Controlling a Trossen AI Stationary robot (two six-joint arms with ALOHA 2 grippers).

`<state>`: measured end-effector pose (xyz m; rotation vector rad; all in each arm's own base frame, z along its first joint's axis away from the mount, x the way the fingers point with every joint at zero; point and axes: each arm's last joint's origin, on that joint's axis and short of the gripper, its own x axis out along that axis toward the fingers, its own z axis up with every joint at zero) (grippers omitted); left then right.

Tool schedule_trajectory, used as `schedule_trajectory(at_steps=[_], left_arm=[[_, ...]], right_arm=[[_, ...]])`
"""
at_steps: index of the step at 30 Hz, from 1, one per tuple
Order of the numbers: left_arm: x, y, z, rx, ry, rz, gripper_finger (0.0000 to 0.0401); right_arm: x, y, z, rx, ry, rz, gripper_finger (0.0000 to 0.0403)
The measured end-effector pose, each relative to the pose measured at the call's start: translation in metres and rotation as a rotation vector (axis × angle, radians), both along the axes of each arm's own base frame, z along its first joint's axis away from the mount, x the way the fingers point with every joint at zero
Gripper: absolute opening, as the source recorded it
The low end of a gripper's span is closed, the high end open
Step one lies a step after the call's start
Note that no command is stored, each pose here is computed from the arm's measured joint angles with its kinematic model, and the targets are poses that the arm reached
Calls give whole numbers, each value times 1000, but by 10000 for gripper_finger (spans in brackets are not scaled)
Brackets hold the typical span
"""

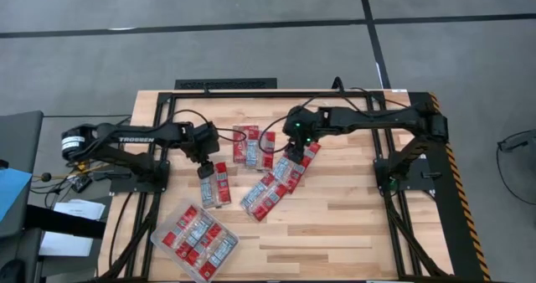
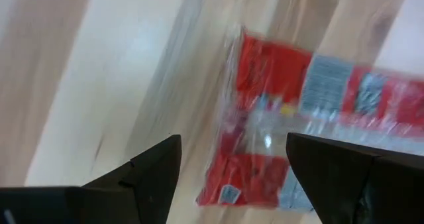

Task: Sort popcorn bags into baskets
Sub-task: Put the red popcorn bag into the transparent bin

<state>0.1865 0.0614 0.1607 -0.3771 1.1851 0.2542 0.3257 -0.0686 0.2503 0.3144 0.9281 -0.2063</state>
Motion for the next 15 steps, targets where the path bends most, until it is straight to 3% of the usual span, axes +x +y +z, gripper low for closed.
schedule_trajectory(at_steps=[8,11,15], left_arm=[[9,3,-29,-53,121,-79,236],[10,4,-33,-60,163,-64,190],[7,4,-31,-22,169,-54,96]], right_arm=[[0,-1,0,10,-8,-17,229],[0,0,0,11,-9,-18,227],[1,-1,1,8,-16,-22,224]])
